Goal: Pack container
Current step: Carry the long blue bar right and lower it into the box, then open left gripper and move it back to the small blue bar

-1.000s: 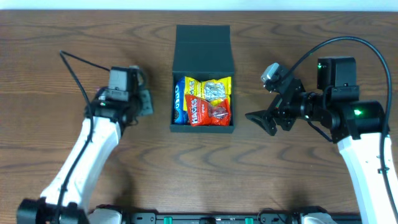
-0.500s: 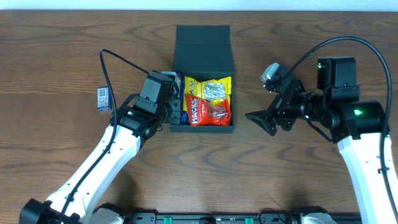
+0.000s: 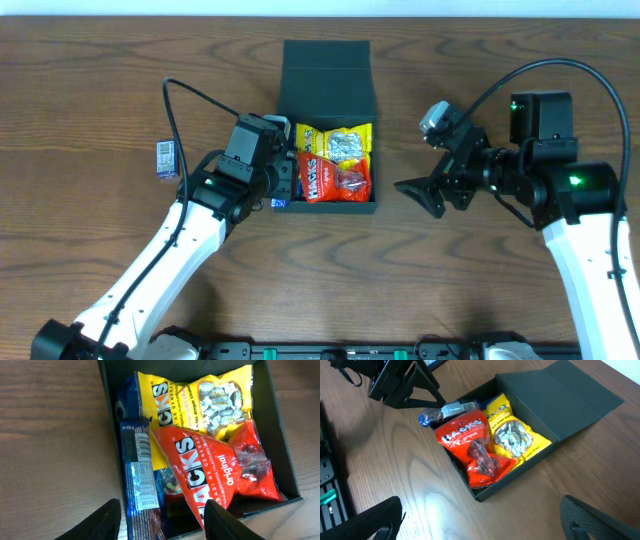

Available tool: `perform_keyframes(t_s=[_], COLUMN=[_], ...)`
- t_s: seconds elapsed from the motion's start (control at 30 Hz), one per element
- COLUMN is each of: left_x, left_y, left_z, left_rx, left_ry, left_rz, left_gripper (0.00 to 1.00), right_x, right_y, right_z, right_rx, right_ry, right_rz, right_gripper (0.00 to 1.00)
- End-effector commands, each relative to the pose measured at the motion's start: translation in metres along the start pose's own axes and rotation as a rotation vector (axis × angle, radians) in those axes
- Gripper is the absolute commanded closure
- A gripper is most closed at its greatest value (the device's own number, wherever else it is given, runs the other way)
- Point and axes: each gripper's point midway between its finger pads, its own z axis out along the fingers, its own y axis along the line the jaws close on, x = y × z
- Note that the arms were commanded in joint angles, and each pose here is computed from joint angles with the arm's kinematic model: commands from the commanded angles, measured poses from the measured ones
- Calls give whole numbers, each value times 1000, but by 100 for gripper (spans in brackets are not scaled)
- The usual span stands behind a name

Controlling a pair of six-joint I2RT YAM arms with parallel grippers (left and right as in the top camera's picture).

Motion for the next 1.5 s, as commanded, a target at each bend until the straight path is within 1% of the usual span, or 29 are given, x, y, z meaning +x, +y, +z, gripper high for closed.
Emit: perform_keyframes(t_s=[0.0, 0.03, 0.07, 0.1, 0.13, 0.23, 0.47, 0.53, 0.63, 0.7, 0.9, 1.0, 1.27, 1.47], left_x=[1, 3, 9, 13, 20, 33, 35, 40, 43, 43, 52, 53, 45, 45], left_y=[-3, -6, -11, -13, -13, -9, -7, -1, 18, 20, 24, 17, 14, 14], left_z=[-2, -2, -3, -3, -4, -5, -12, -15, -16, -15, 1, 12, 30, 31], left_rx=[18, 35, 67, 78, 79, 63, 50, 18, -88, -101, -111, -66, -47, -48], left_ry=[5, 17, 43, 60, 92, 143, 144, 159, 166, 165, 219, 236, 210, 215], left_rz=[8, 7, 5, 2, -3, -11, -11, -12, -6, -6, 1, -1, 0, -1], left_gripper=[57, 63, 74, 82, 94, 94, 94, 94, 94, 94, 94, 94, 94, 94], right_x=[-3, -3, -3, -3, -3, -3, -3, -3, -3, -3, -3, -3, -3, -3], right_y=[3, 3, 3, 3, 3, 3, 3, 3, 3, 3, 3, 3, 3, 3], right_z=[-5, -5, -5, -5, -5, -5, -5, -5, -5, -5, -5, -5, -5, -5], right_rx=[-4, -4, -4, -4, -4, -4, -4, -4, -4, -4, -4, -4, -4, -4], right_ry=[-19, -19, -19, -19, -19, -19, -19, -19, -19, -19, -19, -19, -19, -19], right_rz=[2, 2, 2, 3, 2, 2, 3, 2, 2, 2, 2, 2, 2, 2], right_gripper=[1, 1, 1, 1, 1, 1, 1, 1, 1, 1, 1, 1, 1, 1])
